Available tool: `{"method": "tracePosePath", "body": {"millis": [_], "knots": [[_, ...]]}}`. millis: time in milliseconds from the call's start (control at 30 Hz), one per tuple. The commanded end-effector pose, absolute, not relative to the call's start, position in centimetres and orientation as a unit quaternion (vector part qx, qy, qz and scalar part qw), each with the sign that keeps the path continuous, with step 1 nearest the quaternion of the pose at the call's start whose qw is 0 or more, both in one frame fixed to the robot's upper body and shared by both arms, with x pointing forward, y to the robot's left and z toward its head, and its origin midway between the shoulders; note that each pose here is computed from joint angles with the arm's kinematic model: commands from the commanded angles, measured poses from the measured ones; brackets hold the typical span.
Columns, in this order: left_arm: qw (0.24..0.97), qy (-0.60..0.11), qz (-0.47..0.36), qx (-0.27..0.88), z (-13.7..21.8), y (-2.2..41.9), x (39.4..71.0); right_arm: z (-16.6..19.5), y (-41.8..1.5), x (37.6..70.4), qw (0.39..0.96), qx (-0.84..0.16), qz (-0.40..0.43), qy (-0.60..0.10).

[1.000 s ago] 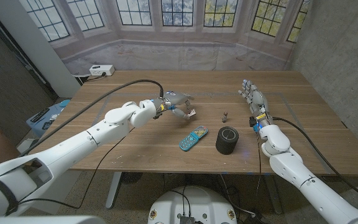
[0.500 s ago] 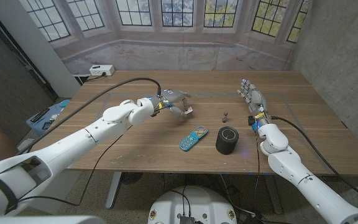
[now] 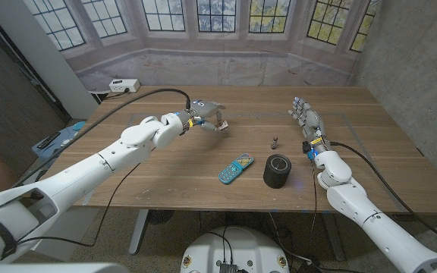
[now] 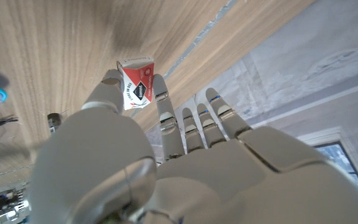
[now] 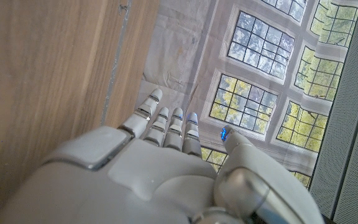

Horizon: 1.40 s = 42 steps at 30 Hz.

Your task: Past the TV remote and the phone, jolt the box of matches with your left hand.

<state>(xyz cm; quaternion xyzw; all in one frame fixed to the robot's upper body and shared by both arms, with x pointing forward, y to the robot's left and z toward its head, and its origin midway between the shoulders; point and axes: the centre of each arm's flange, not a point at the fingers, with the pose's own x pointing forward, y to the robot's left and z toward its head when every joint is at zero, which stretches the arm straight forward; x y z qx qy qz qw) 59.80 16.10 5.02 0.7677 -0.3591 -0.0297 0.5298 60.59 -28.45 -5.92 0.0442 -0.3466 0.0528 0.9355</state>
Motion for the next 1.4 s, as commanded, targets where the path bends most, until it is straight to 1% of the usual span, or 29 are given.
{"method": "tracePosePath", "body": {"millis": [33, 433, 733, 1400], "knots": [[0.527, -0.362, 0.027, 0.769, 7.5, 18.0, 59.1, -6.8, -28.6, 60.2, 0.936, 0.047, 0.054, -0.344], [0.515, -0.368, 0.073, 0.771, 9.9, 19.5, 58.4, -7.5, -28.7, 59.6, 0.937, 0.05, 0.049, -0.343], [0.509, -0.366, 0.108, 0.771, 11.7, 21.4, 57.5, -8.0, -28.3, 59.2, 0.937, 0.051, 0.053, -0.34], [0.496, -0.368, 0.136, 0.775, 12.7, 23.9, 55.9, -7.8, -27.8, 57.8, 0.935, 0.042, 0.051, -0.348]]}}
